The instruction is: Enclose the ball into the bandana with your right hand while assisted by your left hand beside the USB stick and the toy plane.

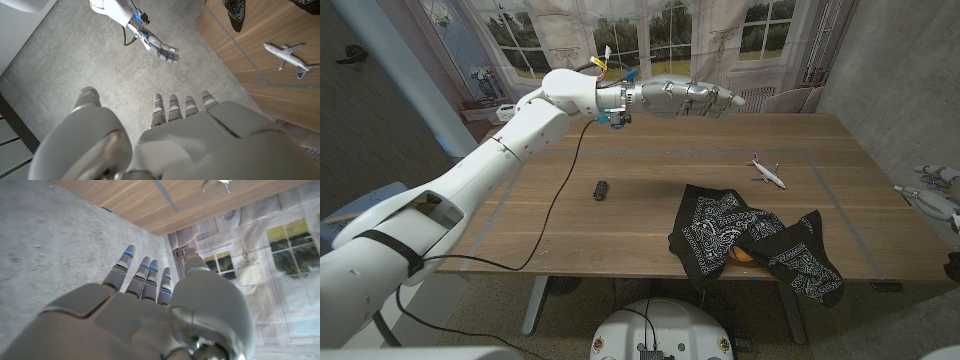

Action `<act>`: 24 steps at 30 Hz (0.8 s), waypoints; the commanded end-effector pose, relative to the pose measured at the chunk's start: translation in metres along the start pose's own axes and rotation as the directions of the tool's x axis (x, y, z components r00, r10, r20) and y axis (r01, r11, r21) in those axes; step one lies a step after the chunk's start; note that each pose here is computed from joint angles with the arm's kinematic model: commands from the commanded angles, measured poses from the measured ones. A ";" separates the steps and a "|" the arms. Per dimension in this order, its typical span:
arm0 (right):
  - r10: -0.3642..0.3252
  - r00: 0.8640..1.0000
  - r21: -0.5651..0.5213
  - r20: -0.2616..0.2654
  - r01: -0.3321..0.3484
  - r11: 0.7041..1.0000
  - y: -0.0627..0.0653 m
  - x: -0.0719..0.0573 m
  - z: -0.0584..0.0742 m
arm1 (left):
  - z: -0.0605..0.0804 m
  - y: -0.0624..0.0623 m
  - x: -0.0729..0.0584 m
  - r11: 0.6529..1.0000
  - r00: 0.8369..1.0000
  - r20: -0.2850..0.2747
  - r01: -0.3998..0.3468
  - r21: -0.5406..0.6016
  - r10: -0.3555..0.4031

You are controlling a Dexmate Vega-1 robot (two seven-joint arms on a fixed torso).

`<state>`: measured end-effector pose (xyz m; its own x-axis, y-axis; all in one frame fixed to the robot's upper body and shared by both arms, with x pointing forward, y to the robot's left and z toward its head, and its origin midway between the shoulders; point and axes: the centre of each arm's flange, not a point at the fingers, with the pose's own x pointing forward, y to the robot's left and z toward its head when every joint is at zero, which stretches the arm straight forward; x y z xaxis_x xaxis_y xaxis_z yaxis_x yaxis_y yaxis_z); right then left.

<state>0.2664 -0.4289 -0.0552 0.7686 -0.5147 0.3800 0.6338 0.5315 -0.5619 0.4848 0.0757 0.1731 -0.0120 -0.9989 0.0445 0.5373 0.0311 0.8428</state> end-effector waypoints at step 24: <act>0.464 0.794 -0.183 0.392 -0.427 0.885 0.107 0.016 0.108 | 0.000 -0.005 -0.056 0.873 0.864 0.143 -0.488 0.004 0.482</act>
<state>0.3196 -0.3360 -0.0245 0.9159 -0.0091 0.4013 0.3251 0.6031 -0.7284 0.4814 0.1297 0.1692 0.1354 -0.8582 0.4952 0.4405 0.4998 0.7458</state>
